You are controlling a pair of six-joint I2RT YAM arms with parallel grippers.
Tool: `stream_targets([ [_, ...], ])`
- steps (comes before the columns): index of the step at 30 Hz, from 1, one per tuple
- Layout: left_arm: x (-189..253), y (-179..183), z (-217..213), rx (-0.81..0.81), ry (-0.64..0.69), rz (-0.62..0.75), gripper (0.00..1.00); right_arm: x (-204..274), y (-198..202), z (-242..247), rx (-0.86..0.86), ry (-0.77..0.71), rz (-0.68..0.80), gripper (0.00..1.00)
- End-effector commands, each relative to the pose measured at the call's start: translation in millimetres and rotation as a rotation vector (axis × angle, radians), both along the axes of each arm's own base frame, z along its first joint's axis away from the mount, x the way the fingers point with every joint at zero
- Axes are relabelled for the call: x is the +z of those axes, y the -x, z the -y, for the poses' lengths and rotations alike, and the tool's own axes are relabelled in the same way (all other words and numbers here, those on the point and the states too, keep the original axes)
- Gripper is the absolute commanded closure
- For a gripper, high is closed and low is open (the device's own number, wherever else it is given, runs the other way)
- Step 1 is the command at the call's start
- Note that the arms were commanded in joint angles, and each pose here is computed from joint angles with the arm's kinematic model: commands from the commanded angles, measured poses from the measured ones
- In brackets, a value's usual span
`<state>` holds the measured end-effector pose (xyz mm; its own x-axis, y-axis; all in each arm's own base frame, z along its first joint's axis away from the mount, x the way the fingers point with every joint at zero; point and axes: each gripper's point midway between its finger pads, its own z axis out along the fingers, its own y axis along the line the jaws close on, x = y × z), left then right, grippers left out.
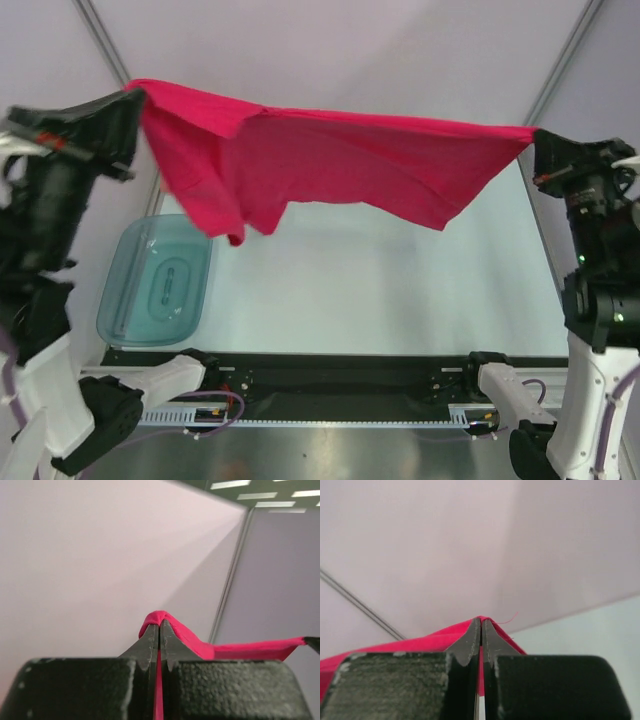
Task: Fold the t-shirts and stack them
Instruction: Flatten the tshirt out
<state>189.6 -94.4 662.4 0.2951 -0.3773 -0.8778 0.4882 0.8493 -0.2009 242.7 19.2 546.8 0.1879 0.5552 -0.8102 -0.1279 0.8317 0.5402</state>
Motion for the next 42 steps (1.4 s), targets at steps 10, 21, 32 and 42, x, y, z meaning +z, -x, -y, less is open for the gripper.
stream_targets([
  [10, 45.9, 73.5, -19.9, -0.036, 0.036, 0.262, 1.0, 51.3, 79.3, -5.6, -0.006, 0.068, 0.178, 1.0],
  [21, -141.7, -173.2, 42.8, 0.162, -0.096, -0.15, 1.0, -129.6, -78.6, 31.3, -0.13, 0.062, -0.187, 1.0],
  [32, -399.8, -373.1, 135.1, 0.115, -0.207, -0.495, 1.0, -354.1, -227.1, 99.6, -0.142, 0.051, -0.476, 1.0],
  [42, -435.4, -415.2, 174.6, 0.044, -0.185, -0.563, 1.0, -423.9, -273.3, 138.6, -0.051, -0.027, -0.626, 1.0],
])
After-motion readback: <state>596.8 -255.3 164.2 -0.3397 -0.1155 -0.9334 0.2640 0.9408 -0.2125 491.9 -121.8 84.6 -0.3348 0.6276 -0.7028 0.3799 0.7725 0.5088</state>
